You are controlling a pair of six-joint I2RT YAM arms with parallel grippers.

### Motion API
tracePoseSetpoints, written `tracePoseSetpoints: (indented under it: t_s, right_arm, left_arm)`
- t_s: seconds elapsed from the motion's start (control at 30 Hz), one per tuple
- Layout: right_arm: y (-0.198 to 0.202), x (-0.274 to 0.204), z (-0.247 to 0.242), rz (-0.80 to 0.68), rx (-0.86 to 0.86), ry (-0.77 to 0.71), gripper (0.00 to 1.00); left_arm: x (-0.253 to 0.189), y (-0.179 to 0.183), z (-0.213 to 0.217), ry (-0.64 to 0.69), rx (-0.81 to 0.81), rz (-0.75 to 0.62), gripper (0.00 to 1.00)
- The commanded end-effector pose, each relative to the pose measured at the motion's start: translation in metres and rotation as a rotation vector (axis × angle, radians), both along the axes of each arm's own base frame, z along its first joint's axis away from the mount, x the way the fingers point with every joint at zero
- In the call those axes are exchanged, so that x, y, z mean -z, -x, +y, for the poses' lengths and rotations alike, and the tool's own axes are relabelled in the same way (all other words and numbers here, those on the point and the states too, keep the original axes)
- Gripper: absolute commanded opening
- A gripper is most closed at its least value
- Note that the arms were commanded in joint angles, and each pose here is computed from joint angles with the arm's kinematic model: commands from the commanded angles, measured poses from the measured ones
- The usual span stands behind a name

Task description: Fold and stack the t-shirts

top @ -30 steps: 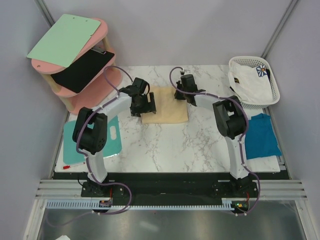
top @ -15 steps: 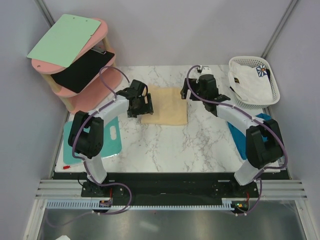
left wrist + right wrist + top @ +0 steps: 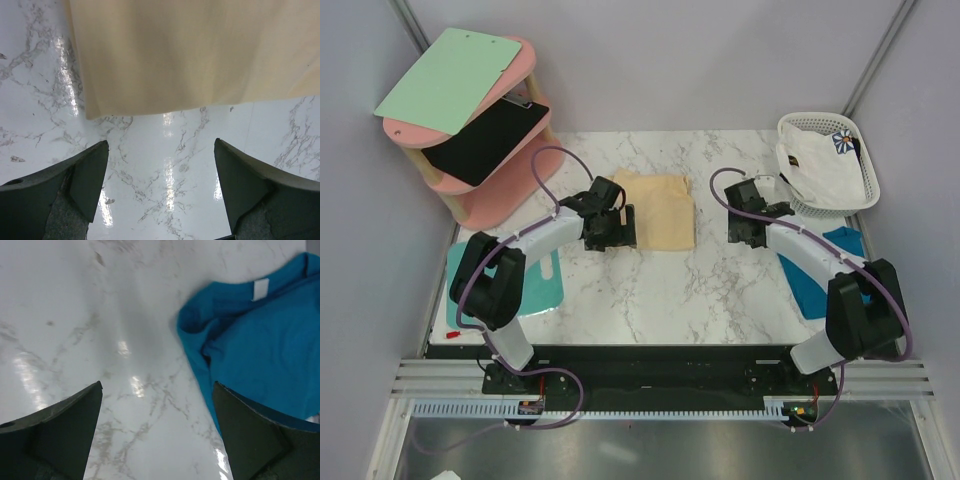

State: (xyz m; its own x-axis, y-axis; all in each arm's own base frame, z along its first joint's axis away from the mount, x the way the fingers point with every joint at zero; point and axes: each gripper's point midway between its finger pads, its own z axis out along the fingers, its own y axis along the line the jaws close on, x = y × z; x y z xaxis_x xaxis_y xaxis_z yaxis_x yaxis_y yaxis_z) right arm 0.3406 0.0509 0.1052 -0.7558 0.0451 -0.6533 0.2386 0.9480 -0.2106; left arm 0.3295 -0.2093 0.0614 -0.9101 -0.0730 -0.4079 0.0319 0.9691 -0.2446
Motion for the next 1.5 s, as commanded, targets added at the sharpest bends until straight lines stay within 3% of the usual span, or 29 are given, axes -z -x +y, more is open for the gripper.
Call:
tracePoseSetpoints:
  t_s: [0.0,0.17,0.33,0.4,0.5,0.53,0.83,1.23,1.3,1.4,1.43,1.47]
  right_arm:
    - [0.031,0.006,-0.055,0.129,0.180,0.303,0.98]
    - [0.042,0.037,-0.078,0.248,0.250,0.425,0.88]
    - [0.038,0.056,-0.090,0.300,0.291,0.470,0.87]
    - [0.038,0.067,-0.097,0.331,0.304,0.482,0.78]
    - [0.036,0.079,-0.096,0.354,0.292,0.445,0.31]
    - [0.035,0.082,-0.093,0.358,0.284,0.427,0.00]
    - [0.011,0.066,-0.035,0.244,0.146,0.215,0.00]
    - [-0.036,0.091,0.062,0.264,-0.011,0.188,0.02]
    - [-0.043,0.081,0.072,0.230,-0.013,0.175,0.08]
    - [-0.049,0.053,0.085,0.158,-0.061,0.120,0.42]
    - [-0.057,0.031,0.094,0.082,-0.079,0.067,0.59]
    - [-0.055,0.028,0.102,0.077,-0.114,0.014,0.66]
  left_arm:
    - [-0.016,-0.007,-0.012,0.062,0.029,-0.056,0.92]
    - [-0.023,-0.007,-0.013,0.070,0.045,-0.075,0.92]
    - [-0.025,-0.007,-0.012,0.063,0.047,-0.085,0.92]
    - [-0.024,-0.007,-0.011,0.062,0.044,-0.082,0.92]
    - [-0.024,-0.007,-0.010,0.057,0.042,-0.085,0.92]
    - [-0.023,-0.006,-0.009,0.054,0.039,-0.083,0.92]
    - [-0.025,-0.007,-0.007,0.050,0.023,-0.088,0.92]
    - [-0.035,-0.006,0.004,0.018,0.001,-0.116,0.92]
    - [-0.039,-0.005,0.006,0.011,0.001,-0.123,0.92]
    - [-0.045,-0.004,0.011,0.002,-0.006,-0.140,0.93]
    - [-0.046,-0.004,0.012,-0.003,-0.007,-0.146,0.93]
    - [-0.048,-0.004,0.012,-0.002,-0.006,-0.151,0.93]
